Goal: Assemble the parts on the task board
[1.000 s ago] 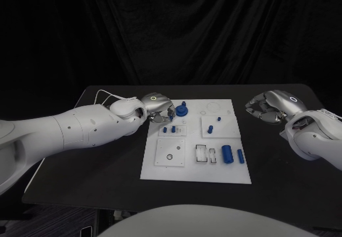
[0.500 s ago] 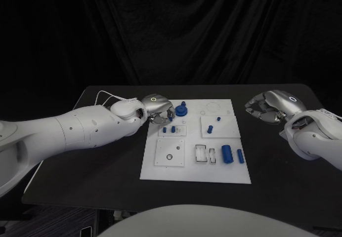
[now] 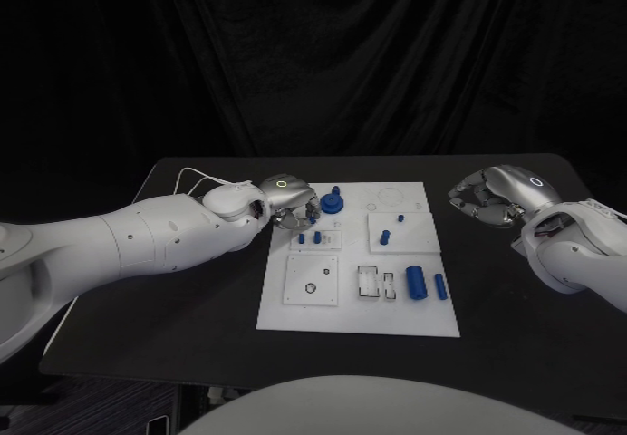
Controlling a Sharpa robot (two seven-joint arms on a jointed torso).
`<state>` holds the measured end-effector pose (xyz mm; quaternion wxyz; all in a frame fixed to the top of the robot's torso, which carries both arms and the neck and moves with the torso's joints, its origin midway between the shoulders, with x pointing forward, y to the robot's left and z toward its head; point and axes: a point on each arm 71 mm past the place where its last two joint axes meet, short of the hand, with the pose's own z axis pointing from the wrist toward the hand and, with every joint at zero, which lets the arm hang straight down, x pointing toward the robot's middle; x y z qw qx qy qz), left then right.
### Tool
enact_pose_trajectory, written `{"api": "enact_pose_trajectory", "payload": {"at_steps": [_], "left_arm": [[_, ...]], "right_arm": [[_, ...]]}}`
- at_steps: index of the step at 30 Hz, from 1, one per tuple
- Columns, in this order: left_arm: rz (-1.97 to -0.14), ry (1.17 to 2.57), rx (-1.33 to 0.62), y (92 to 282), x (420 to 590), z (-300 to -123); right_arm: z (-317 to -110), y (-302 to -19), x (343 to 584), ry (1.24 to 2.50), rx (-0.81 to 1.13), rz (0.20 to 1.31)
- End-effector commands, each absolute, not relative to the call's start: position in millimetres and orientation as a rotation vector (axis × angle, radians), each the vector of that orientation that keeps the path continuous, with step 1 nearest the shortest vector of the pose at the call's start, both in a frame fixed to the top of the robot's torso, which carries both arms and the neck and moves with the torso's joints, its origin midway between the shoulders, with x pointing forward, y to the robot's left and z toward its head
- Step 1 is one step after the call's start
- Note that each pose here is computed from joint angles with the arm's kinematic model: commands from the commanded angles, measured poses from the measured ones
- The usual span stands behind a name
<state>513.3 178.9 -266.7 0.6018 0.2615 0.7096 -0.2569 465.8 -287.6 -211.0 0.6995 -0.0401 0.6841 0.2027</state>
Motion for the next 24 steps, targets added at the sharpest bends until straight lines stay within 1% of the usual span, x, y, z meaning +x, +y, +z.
{"api": "enact_pose_trajectory", "payload": {"at_steps": [1, 24], "left_arm": [[-0.605, 1.646, 0.609, 175.6, 511.8, -268.0], [-0.582, 1.682, 0.603, 171.9, 514.5, -273.0]], "right_arm": [[-212.0, -287.6, 465.2, 1.528, -0.090, 0.449], [-212.9, -286.9, 465.3, 1.540, -0.091, 0.446]]}}
